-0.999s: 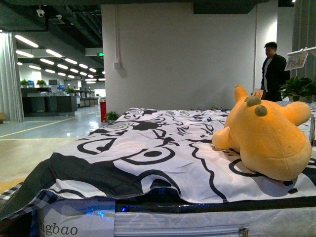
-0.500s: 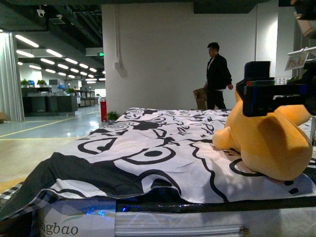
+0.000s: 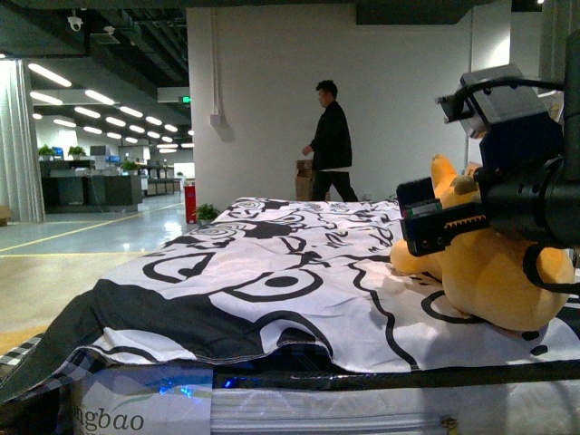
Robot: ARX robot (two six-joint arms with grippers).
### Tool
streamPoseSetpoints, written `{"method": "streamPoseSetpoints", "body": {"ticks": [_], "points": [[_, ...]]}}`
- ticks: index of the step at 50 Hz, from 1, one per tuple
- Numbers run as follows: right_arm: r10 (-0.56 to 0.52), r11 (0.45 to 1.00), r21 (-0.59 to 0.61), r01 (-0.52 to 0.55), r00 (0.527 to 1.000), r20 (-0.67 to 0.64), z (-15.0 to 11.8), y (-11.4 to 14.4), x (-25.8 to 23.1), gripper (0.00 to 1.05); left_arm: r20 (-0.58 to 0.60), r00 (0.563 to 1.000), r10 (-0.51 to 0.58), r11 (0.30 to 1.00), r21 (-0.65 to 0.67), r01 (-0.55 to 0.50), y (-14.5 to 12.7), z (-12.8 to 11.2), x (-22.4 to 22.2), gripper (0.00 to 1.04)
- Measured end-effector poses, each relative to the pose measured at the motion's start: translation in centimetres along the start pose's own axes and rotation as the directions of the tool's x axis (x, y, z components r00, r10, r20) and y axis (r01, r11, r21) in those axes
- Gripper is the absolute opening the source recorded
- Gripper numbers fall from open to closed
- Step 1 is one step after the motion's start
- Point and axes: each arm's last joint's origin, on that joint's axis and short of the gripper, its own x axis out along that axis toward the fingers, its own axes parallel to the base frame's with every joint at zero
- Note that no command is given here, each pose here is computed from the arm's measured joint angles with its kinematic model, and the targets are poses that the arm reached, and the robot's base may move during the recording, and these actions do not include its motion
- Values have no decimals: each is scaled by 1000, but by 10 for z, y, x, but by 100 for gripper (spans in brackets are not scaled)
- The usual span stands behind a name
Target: Put away toys
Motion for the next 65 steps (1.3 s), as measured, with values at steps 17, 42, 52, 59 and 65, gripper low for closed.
{"method": "streamPoseSetpoints", "body": {"ticks": [17, 42, 52, 59, 65], "points": [[-51, 998, -32, 48, 993, -107, -32, -19, 8, 98, 0, 1000, 0, 1000, 0, 0, 0, 0, 0, 99], [-25, 999, 33, 29, 993, -120, -31, -14, 1, 58, 0, 1000, 0, 1000, 0, 0, 0, 0, 0, 99], [42, 996, 82, -36, 997, -72, -9, -10, -14, 29, 0, 1000, 0, 1000, 0, 0, 0, 0, 0, 99], [119, 983, 140, -118, 993, -1, 16, -8, -31, 15, 0, 1000, 0, 1000, 0, 0, 0, 0, 0, 99], [186, 963, 184, -199, 979, 84, 41, -11, -58, 11, 0, 1000, 0, 1000, 0, 0, 0, 0, 0, 99]]}}
